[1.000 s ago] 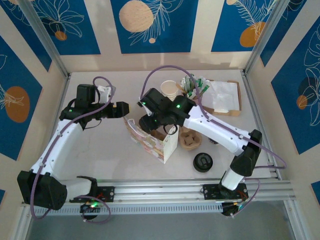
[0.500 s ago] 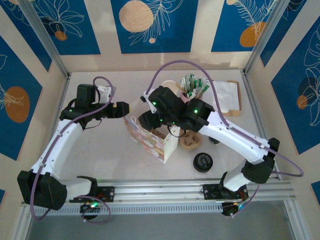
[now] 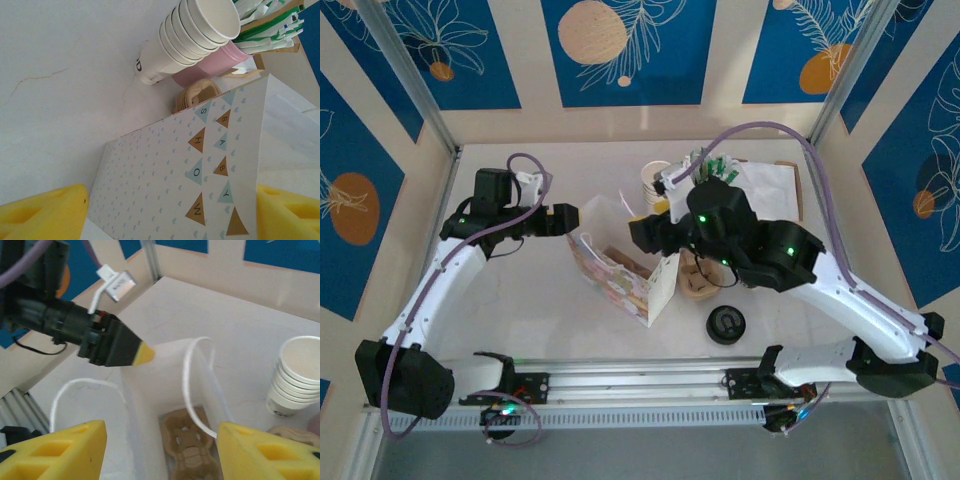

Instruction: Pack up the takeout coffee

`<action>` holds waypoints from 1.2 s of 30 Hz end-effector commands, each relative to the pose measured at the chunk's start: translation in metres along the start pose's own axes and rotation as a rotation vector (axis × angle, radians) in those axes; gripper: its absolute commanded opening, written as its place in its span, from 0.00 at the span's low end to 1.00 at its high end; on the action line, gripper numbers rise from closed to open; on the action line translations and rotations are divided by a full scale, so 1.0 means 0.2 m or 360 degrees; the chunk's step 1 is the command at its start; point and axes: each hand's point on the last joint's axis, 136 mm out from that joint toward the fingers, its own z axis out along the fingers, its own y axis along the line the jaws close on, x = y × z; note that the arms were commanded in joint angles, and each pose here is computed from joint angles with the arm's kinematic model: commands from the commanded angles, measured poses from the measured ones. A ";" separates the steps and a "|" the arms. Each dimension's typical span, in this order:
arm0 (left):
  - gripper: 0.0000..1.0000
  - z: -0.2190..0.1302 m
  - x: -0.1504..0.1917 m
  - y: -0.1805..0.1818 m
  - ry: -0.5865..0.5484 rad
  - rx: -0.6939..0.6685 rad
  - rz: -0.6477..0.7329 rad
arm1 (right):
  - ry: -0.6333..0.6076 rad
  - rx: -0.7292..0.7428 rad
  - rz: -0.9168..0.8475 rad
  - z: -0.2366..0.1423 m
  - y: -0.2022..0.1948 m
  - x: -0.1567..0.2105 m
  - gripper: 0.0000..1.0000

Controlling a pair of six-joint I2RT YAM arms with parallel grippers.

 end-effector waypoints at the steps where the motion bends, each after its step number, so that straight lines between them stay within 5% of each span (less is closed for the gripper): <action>1: 0.79 0.02 0.04 -0.01 0.0039 0.0014 -0.0010 | -0.0067 0.0156 0.0101 -0.03 -0.17 0.01 0.62; 7: 0.80 0.02 0.03 -0.02 0.0032 0.0030 -0.0007 | 0.0022 0.0368 0.0421 -0.08 -0.49 0.22 0.62; 15: 0.80 0.02 0.04 -0.02 0.0034 0.0025 -0.0011 | 0.0058 0.0932 0.1053 -0.28 -0.95 0.59 0.57; 25: 0.80 0.03 0.04 -0.02 0.0041 0.0017 -0.0011 | 0.0453 0.1371 0.1559 -0.30 -1.19 1.03 0.65; 29: 0.80 0.03 0.04 -0.02 0.0040 0.0009 -0.0006 | 0.0436 0.1476 0.1654 -0.31 -1.26 1.10 0.66; 36: 0.80 0.03 0.04 -0.02 0.0042 0.0010 -0.0003 | 0.0328 0.1437 0.1758 -0.27 -1.33 1.10 0.92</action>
